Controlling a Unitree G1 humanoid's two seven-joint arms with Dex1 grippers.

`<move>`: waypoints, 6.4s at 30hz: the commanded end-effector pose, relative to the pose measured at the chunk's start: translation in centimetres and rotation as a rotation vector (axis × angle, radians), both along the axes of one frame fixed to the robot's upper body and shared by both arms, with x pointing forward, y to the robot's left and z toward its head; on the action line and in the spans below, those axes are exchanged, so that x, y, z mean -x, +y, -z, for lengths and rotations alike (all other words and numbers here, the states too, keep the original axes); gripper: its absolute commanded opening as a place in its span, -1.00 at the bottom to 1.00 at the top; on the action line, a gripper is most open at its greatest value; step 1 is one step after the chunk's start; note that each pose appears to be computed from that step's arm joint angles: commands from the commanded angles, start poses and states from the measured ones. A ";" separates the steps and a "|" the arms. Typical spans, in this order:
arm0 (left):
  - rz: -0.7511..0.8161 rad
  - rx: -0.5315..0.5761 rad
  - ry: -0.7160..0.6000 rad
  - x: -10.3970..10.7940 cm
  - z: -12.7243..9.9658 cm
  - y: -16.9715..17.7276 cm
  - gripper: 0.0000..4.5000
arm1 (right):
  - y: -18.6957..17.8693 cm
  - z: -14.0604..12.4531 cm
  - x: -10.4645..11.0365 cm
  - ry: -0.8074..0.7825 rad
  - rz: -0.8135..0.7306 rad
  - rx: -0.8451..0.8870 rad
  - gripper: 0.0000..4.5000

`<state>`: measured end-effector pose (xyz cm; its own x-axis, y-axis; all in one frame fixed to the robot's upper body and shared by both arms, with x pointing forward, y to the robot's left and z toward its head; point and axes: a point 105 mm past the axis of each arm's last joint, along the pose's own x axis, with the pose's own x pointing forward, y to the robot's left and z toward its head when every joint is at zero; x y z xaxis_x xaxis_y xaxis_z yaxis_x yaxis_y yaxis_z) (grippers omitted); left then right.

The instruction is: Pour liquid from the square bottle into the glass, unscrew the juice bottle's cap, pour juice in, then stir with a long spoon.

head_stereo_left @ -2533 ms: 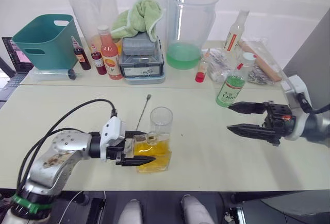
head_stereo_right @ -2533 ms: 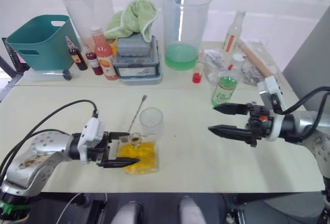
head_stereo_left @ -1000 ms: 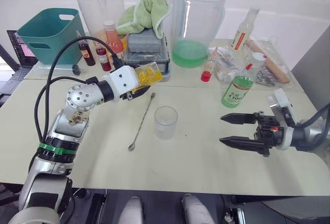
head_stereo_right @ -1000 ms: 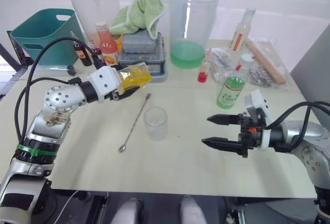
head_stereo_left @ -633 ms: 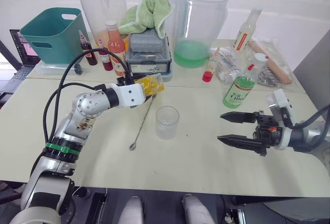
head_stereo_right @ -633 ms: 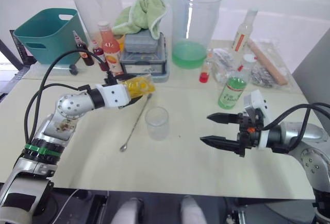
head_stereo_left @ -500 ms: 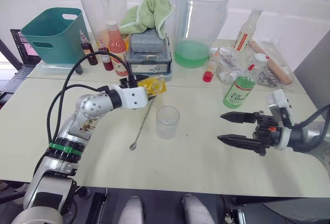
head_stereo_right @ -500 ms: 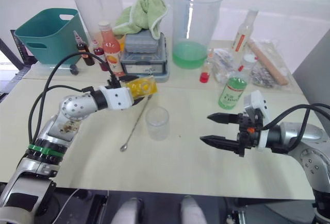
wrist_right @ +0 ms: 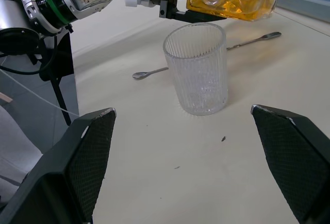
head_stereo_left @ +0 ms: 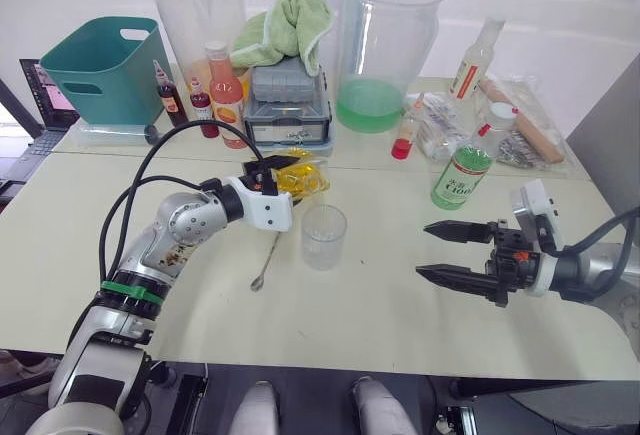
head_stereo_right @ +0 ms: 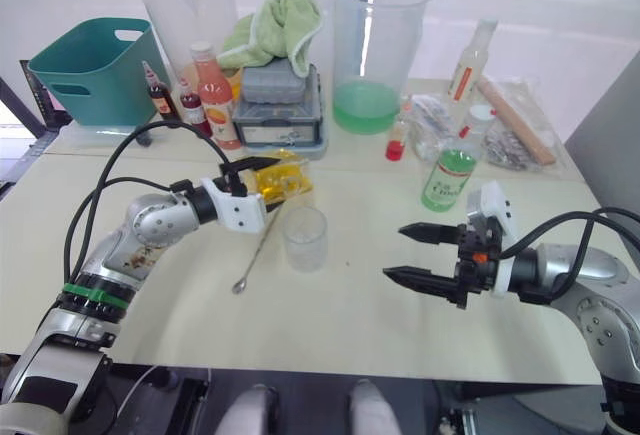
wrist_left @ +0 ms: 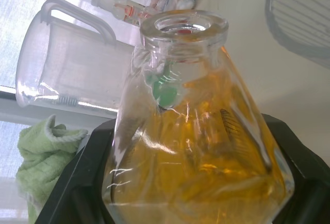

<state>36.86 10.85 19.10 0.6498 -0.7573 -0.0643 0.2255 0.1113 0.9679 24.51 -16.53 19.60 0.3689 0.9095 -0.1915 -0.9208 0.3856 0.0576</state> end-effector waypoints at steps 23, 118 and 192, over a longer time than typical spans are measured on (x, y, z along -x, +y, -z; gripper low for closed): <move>0.079 -0.028 -0.311 1.2 -3.2 -1.1 0.24 | 0.2 -1.2 -0.4 -0.082 0.006 -0.006 0.98; -0.076 0.672 -0.083 0.0 -11.0 1.1 0.24 | 0.7 -0.7 -2.1 -0.085 -0.017 0.028 0.98; -0.064 0.849 0.700 5.5 -5.6 10.8 0.99 | -3.6 -3.4 -5.0 -0.357 0.313 0.003 1.00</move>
